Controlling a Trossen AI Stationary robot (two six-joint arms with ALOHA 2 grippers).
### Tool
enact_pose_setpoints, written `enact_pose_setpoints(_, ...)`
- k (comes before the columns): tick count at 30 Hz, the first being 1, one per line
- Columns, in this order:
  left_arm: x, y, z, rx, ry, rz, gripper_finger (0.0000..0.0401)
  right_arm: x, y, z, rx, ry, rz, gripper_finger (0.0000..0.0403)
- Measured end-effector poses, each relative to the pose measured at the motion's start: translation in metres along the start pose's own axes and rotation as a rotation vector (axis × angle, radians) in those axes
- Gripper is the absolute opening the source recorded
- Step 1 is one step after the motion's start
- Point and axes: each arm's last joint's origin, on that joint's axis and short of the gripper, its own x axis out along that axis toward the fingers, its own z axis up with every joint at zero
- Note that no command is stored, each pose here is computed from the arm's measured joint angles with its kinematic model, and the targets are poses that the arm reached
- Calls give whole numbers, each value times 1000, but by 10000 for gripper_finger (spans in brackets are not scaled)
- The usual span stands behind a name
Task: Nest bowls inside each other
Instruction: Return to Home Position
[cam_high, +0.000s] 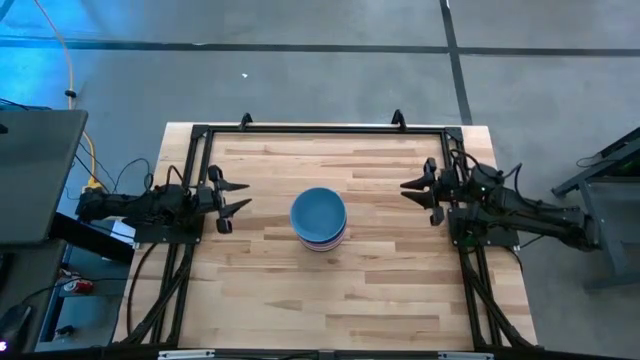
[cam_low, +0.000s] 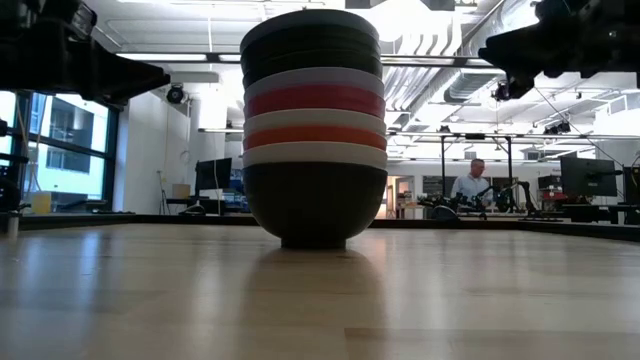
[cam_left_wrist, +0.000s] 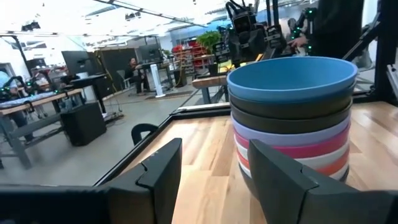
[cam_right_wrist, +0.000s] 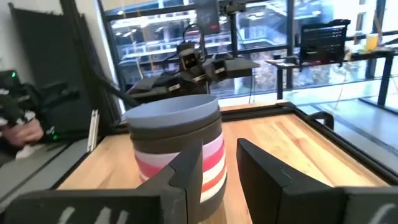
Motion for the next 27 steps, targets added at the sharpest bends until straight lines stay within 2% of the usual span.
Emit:
enact_pose_setpoints(7, 0, 1, 0, -1, 1, 7, 172, 4, 13, 3, -1, -49, -46, 91)
enact_pose_setpoints(15, 0, 1, 0, 1, 0, -5, 172, 13, 21, -8, -28, 43, -122, 91)
enact_pose_setpoints(19, 0, 1, 0, 2, 0, -5, 172, 18, 23, -12, -133, 82, -106, 91)
enact_pose_setpoints(24, 0, 0, 0, 2, -1, -12, 172, 14, 29, 8, -267, -122, -52, 91)
enact_pose_setpoints(27, 0, 0, 0, 2, 0, -12, 172, 5, 30, 15, -287, -194, -61, 91)
